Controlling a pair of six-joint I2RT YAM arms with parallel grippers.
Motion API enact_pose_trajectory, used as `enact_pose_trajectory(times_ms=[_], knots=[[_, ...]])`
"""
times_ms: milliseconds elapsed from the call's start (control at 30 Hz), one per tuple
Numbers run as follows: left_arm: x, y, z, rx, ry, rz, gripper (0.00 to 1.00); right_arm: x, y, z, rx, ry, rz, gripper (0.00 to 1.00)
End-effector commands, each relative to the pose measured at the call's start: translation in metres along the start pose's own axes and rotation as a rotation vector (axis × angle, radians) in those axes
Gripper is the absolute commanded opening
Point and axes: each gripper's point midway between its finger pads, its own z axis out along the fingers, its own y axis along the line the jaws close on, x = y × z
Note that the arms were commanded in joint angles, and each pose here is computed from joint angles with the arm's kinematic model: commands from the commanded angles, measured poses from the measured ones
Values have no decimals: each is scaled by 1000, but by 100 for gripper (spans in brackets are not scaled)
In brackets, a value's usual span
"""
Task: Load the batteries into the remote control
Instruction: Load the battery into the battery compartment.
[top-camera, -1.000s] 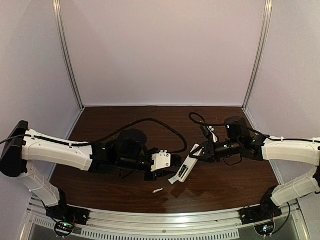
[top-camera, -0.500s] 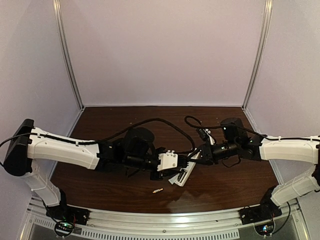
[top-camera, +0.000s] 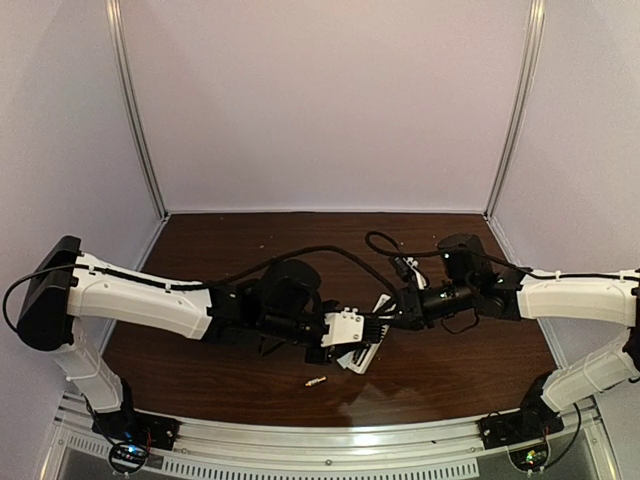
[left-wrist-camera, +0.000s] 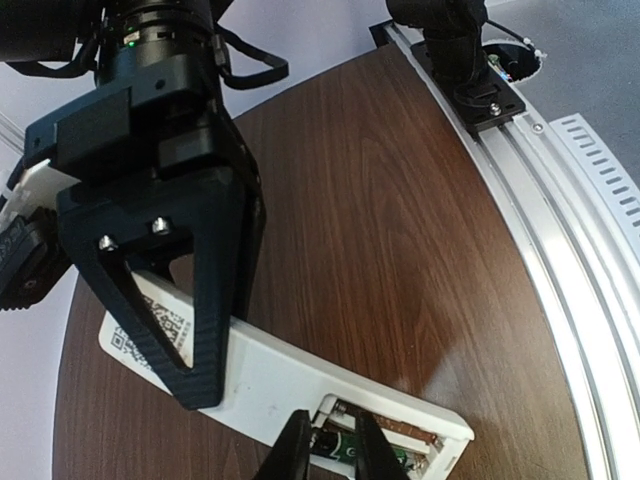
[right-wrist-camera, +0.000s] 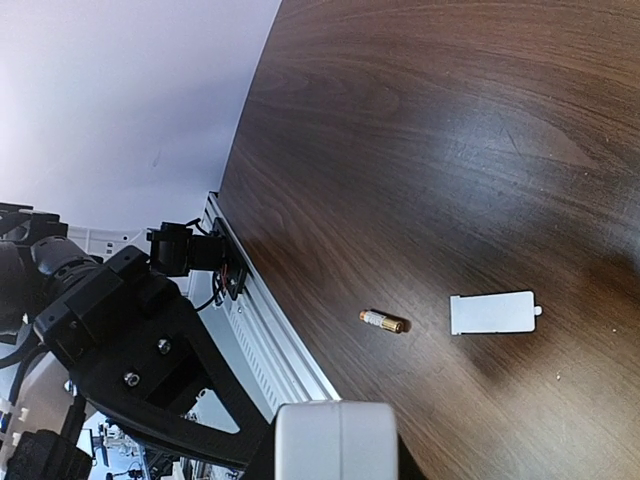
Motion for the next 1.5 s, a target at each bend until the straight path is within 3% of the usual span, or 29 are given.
enact_pose_trajectory(times_ms=[0,500,1000,1300,1467], knots=[[-3,-1,7,15,-3,20,18,-6,12,2,-25,-3,-41,0],[12,-2,10,4,49,15,26,-5,16,2,-28,6,-53,0],[-15,-5,-1,-1,-11,86,27,-2,9,6,-17,18,-40,0],[-19,6,-9,-58,-16,92,36,-1,7,7,-12,23,-36,0],[-9,6,-7,-73,16,65,52,-2,10,5,-15,20,-40,0]])
